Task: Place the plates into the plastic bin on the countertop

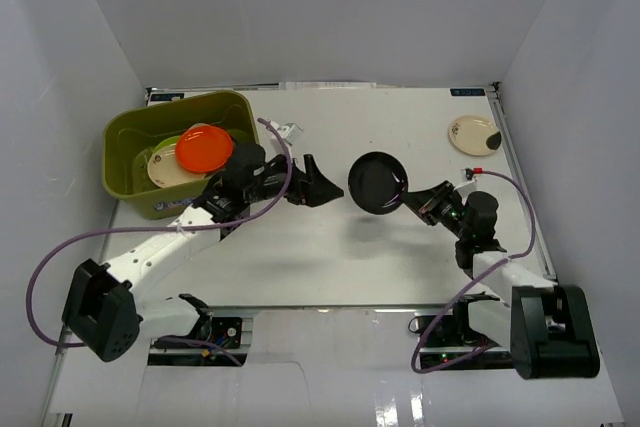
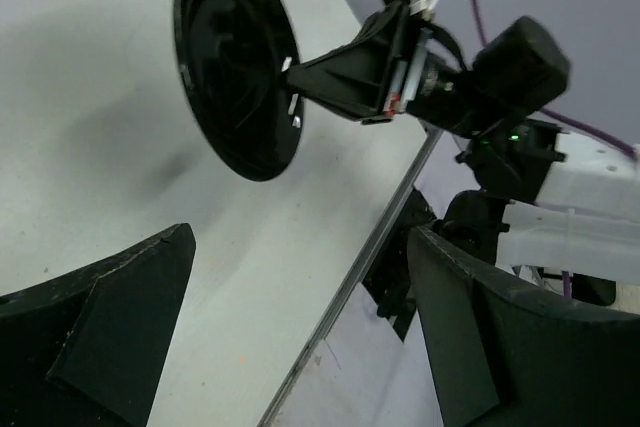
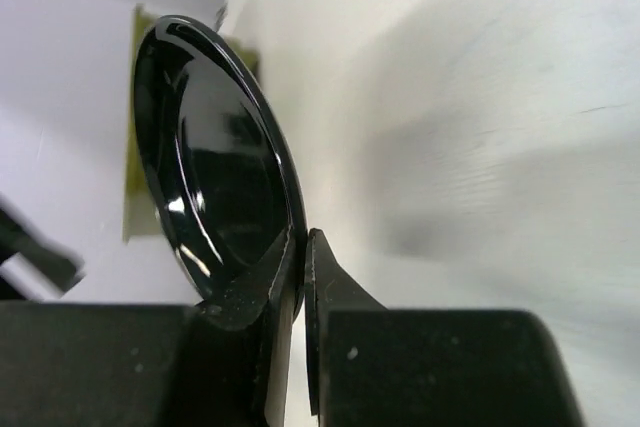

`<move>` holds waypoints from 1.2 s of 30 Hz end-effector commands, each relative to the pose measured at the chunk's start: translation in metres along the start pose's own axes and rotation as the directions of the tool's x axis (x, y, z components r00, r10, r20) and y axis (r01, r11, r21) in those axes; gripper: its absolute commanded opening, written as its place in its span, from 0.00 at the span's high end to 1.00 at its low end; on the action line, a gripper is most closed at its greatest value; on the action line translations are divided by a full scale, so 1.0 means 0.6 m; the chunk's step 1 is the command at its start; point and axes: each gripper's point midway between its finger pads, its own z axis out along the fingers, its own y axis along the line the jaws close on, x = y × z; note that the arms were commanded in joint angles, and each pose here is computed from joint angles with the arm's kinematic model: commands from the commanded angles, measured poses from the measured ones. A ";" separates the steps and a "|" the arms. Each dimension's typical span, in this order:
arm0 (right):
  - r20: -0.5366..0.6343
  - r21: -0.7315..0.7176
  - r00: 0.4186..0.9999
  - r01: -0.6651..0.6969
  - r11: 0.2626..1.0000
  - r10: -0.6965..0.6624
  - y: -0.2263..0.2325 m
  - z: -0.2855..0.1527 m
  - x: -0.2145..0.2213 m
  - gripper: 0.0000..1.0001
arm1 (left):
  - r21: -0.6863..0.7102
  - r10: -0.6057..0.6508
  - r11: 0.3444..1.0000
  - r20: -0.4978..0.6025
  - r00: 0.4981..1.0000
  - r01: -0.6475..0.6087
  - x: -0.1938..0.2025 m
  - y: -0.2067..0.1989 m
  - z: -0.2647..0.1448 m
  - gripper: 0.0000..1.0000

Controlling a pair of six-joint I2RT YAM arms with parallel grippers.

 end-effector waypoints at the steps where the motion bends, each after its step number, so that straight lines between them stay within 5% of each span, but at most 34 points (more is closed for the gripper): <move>1: -0.063 -0.114 0.994 0.077 0.991 -0.084 0.053 -0.032 0.036 0.92 | -0.062 0.018 0.998 -0.013 1.000 -0.018 0.017 0.018 0.028 0.02; 9: -0.112 -0.217 0.977 0.155 0.964 -0.183 0.120 -0.081 0.062 0.92 | -0.035 -0.018 0.999 -0.080 0.997 0.015 0.067 0.021 0.084 0.15; 12: -0.134 -0.218 0.975 0.147 0.965 -0.179 0.116 -0.083 0.070 0.92 | -0.013 -0.005 1.000 -0.066 0.998 0.004 0.060 0.009 0.095 0.37; 17: -0.134 -0.214 0.975 0.147 0.966 -0.178 0.115 -0.080 0.068 0.85 | -0.110 0.011 0.994 -0.028 1.000 -0.014 0.043 0.032 0.090 1.00; 18: -0.133 -0.210 0.975 0.149 0.966 -0.180 0.115 -0.078 0.066 0.68 | -0.161 0.035 0.986 0.001 0.999 -0.035 0.026 0.041 0.083 1.00; 21: -0.140 -0.189 0.971 0.166 0.968 -0.194 0.109 -0.076 0.065 0.44 | -0.224 0.061 0.974 0.059 0.996 -0.046 -0.019 0.056 0.061 1.00; 23: -0.143 -0.176 0.968 0.181 0.968 -0.207 0.108 -0.075 0.063 0.37 | -0.314 0.067 0.949 0.140 0.988 -0.020 -0.077 0.090 0.017 1.00; 29: -0.150 -0.120 0.953 0.247 0.962 -0.264 0.079 -0.072 0.064 0.35 | -0.530 0.020 0.803 0.480 0.877 0.272 -0.220 0.248 -0.209 1.00; 32: -0.157 -0.093 0.953 0.247 0.964 -0.260 0.060 -0.069 0.069 0.35 | -0.597 0.041 0.686 0.603 0.797 0.416 -0.238 0.320 -0.321 1.00; 36: -0.120 -0.029 0.952 0.281 0.959 -0.282 0.041 -0.055 0.047 0.34 | -0.640 0.017 0.561 0.643 0.766 0.525 -0.212 0.403 -0.371 1.00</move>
